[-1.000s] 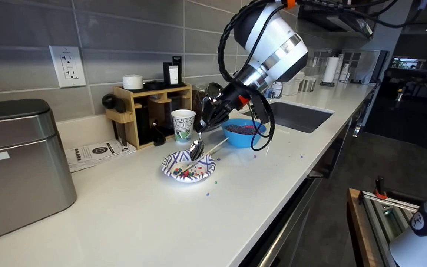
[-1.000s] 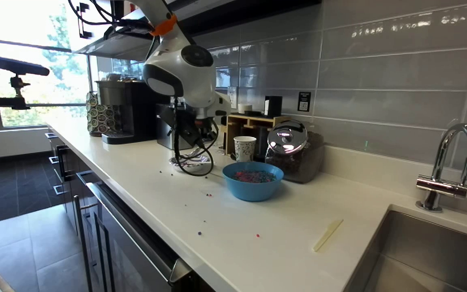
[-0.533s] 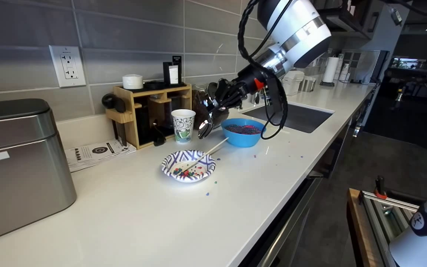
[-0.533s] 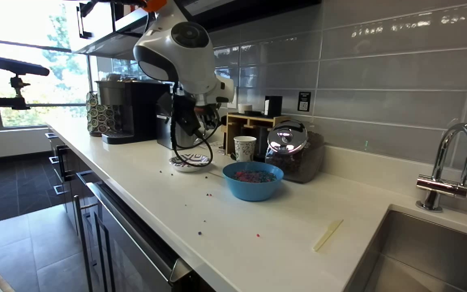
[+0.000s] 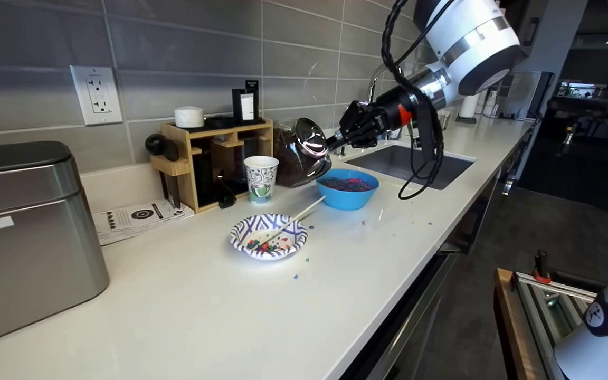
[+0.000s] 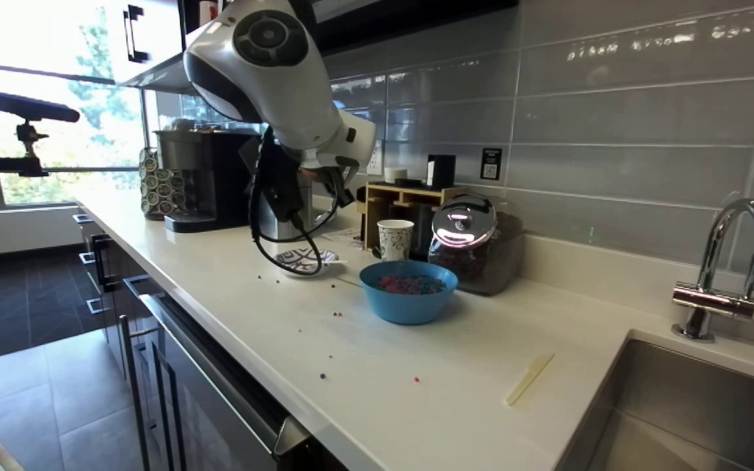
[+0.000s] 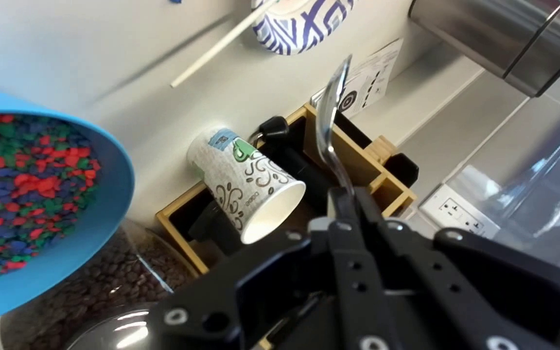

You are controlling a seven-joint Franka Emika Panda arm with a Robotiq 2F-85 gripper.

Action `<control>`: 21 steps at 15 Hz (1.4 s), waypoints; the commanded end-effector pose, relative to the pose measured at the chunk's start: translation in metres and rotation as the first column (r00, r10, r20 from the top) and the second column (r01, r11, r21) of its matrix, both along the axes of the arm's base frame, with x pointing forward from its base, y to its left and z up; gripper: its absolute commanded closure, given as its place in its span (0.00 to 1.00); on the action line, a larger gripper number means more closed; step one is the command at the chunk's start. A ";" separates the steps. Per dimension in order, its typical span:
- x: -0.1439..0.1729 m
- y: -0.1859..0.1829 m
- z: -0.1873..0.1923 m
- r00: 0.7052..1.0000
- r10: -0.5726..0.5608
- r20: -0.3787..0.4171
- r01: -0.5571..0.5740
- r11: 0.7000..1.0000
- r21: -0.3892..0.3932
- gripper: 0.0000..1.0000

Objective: Scoop up the contents of the blue bowl and put them into the white bowl

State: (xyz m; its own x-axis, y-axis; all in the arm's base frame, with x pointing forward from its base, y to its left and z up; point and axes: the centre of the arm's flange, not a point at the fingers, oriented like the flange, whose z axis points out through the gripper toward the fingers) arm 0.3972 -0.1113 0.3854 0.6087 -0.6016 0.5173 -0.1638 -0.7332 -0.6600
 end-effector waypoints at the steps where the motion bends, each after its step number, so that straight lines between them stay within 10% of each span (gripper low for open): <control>1: -0.052 -0.012 0.000 0.995 -0.082 0.061 0.079 0.996 0.047 1.00; 10: -0.032 -0.024 0.001 0.996 -0.075 0.041 0.074 0.997 0.035 1.00; 21: -0.065 -0.153 0.022 0.965 -0.252 0.078 0.253 0.967 -0.004 1.00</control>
